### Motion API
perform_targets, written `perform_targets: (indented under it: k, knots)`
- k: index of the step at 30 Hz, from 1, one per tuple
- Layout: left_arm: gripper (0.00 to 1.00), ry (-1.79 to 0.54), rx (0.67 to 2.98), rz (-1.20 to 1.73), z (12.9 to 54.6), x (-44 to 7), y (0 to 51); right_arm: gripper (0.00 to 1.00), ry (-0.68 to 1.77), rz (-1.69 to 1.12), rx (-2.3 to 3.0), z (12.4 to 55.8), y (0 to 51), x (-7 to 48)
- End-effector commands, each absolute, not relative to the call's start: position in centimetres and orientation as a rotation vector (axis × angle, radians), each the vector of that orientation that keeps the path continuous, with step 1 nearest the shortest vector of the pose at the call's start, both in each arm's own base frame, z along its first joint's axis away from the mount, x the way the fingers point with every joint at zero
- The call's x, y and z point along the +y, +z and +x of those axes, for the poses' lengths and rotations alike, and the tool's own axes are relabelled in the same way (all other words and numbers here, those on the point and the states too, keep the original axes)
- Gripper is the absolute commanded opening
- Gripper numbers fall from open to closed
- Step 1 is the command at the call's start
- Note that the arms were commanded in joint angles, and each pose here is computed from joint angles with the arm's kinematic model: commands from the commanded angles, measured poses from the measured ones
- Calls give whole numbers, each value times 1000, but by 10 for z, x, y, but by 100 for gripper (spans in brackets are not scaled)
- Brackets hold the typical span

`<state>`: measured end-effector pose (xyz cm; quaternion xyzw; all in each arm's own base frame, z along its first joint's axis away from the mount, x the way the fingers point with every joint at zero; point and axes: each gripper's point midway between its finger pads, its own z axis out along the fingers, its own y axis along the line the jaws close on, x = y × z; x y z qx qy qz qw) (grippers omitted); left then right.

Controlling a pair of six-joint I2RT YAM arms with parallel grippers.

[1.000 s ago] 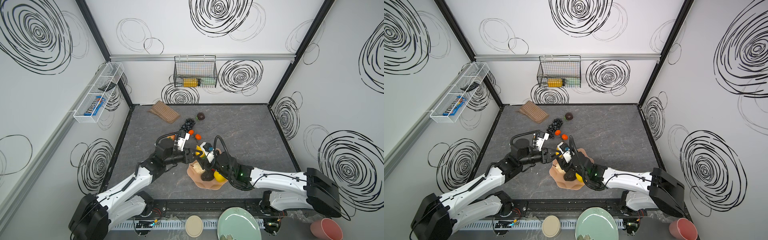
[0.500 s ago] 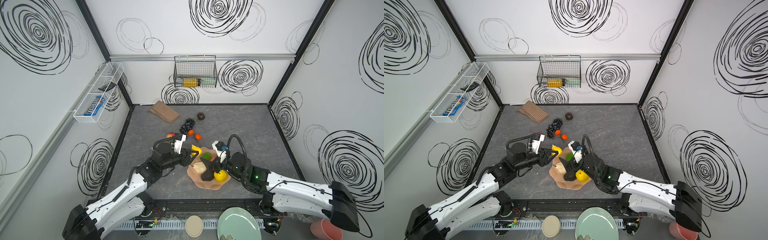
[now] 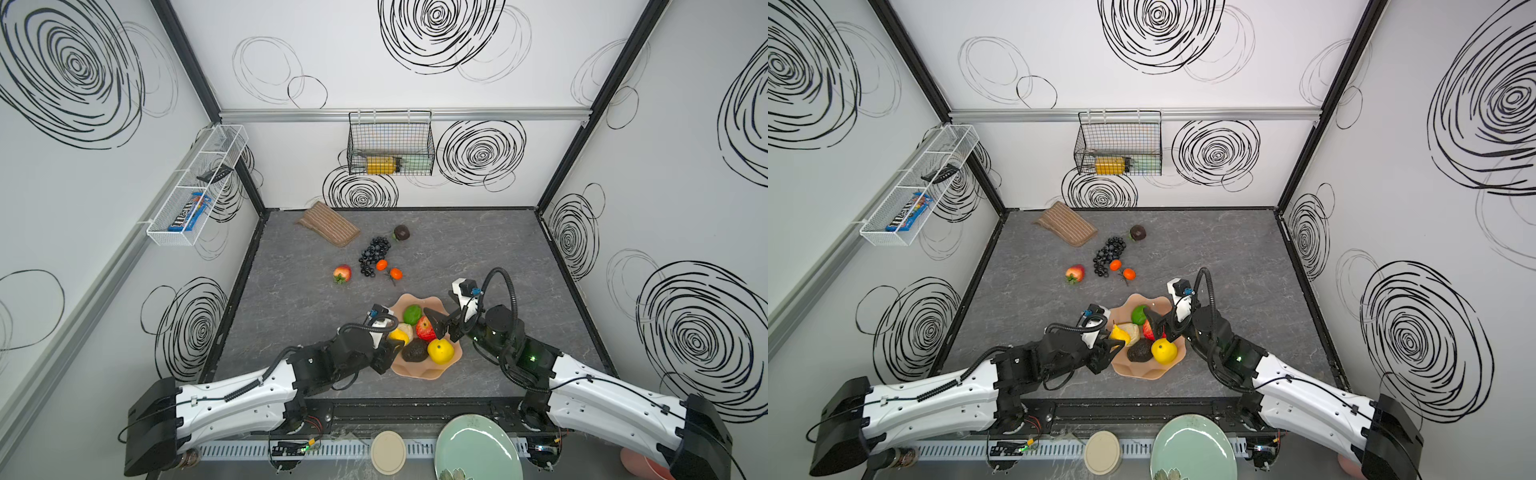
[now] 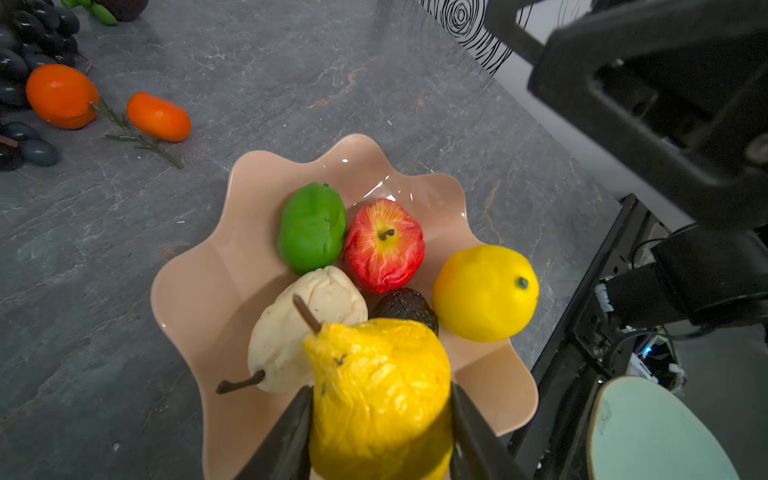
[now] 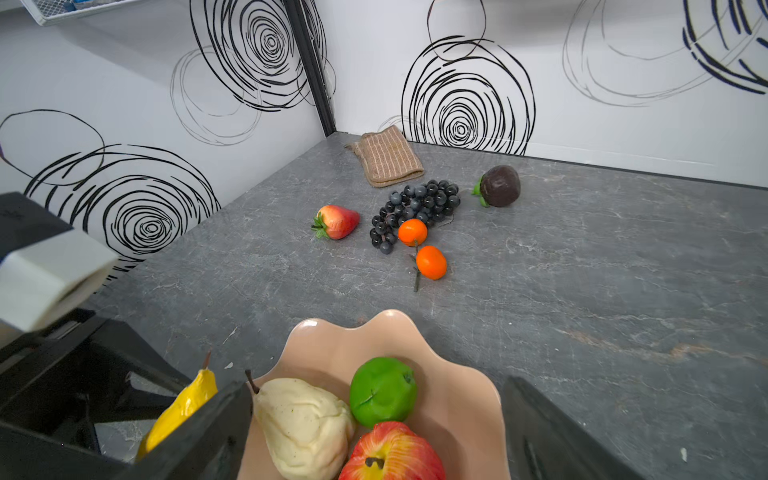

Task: Place and organize the fake fruits in the fruit bowl
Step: 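Lower the yellow pear into the bowl with the left gripper while the right gripper withdraws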

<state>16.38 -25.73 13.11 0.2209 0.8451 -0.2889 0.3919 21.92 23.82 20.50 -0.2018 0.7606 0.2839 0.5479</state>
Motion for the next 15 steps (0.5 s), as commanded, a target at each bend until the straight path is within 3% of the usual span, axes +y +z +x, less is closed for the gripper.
perform_targets:
  k: [1,15]
  knots:
    - [46,-630,2123,558,169,-252,124,97,694,-477,1797,218,205,238]
    - [48,-522,2139,634,156,-253,98,97,691,-464,1808,220,198,235]
